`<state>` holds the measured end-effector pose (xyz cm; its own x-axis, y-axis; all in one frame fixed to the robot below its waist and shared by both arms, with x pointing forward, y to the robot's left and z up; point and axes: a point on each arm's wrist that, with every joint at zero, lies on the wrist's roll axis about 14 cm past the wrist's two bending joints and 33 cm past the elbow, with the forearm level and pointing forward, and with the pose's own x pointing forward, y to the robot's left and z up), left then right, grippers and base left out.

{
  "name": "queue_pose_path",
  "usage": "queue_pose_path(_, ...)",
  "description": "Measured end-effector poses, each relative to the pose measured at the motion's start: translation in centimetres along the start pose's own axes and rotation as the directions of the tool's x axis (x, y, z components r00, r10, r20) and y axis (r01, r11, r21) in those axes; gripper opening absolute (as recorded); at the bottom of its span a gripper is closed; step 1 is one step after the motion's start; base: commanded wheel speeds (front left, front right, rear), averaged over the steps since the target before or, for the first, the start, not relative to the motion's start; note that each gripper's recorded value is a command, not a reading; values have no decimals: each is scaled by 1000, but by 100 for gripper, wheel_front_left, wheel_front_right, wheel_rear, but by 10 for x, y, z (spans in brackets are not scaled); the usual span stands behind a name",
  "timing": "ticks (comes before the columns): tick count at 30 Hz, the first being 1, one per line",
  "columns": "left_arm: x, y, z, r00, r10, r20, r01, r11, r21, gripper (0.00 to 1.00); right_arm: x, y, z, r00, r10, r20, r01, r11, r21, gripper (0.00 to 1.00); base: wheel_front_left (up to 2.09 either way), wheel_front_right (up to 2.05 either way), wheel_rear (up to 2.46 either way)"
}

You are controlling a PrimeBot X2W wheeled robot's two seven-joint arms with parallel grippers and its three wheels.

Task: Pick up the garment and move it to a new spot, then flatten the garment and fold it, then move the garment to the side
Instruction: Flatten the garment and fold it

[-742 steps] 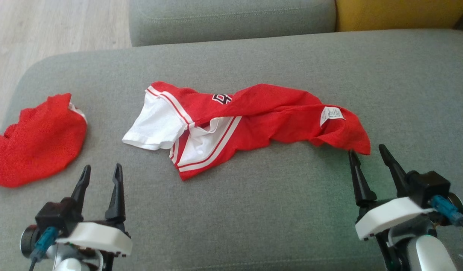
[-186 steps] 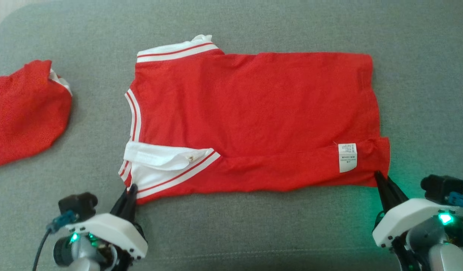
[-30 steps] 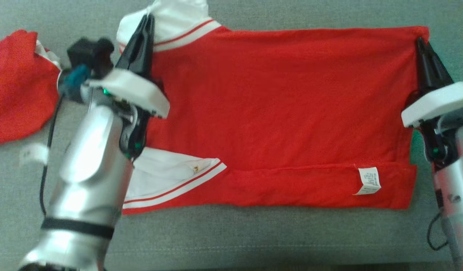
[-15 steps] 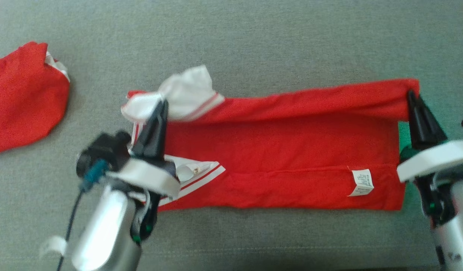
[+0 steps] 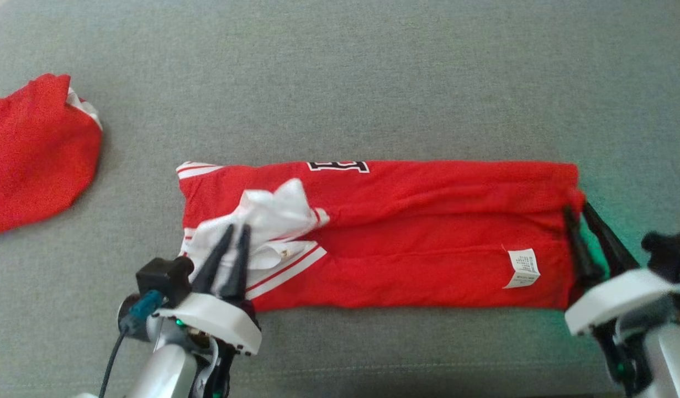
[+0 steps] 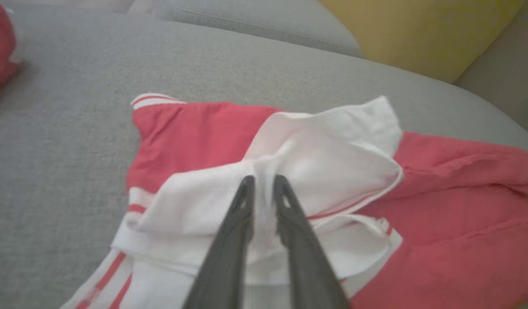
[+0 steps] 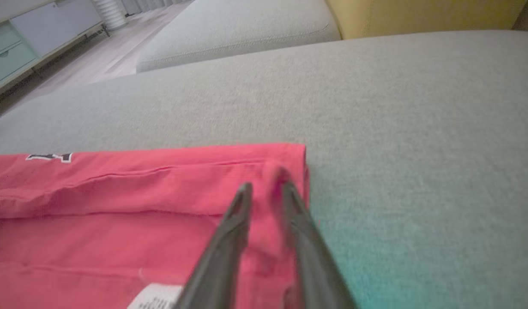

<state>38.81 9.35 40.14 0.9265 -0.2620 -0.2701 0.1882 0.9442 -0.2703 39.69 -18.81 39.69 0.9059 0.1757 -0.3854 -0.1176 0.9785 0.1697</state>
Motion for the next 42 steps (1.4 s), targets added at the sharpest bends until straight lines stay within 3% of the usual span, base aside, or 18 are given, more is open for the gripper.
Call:
queue_pose_path(8, -13, 19, -4, 997, 82, 4, -82, 996, 18, 100, -30, 14, -5, 1000, -9, 19, 9, 999, 31, 100, 0, 0, 0)
queue_pose_path(18, -24, 31, 59, 967, 131, 218, -150, 986, 75, 100, -50, 27, 67, 967, -11, 255, 19, 999, -30, 100, 0, 0, 0)
queue_pose_path(25, -37, 30, 95, 936, 124, 329, -172, 978, 120, 100, -60, 32, 90, 952, 1, 306, 28, 996, -89, 100, 0, 0, 0)
queue_pose_path(42, -60, 30, 94, 933, 144, 329, -197, 971, 133, 100, -73, 37, 88, 950, -5, 313, 28, 997, -70, 100, 0, 0, 0)
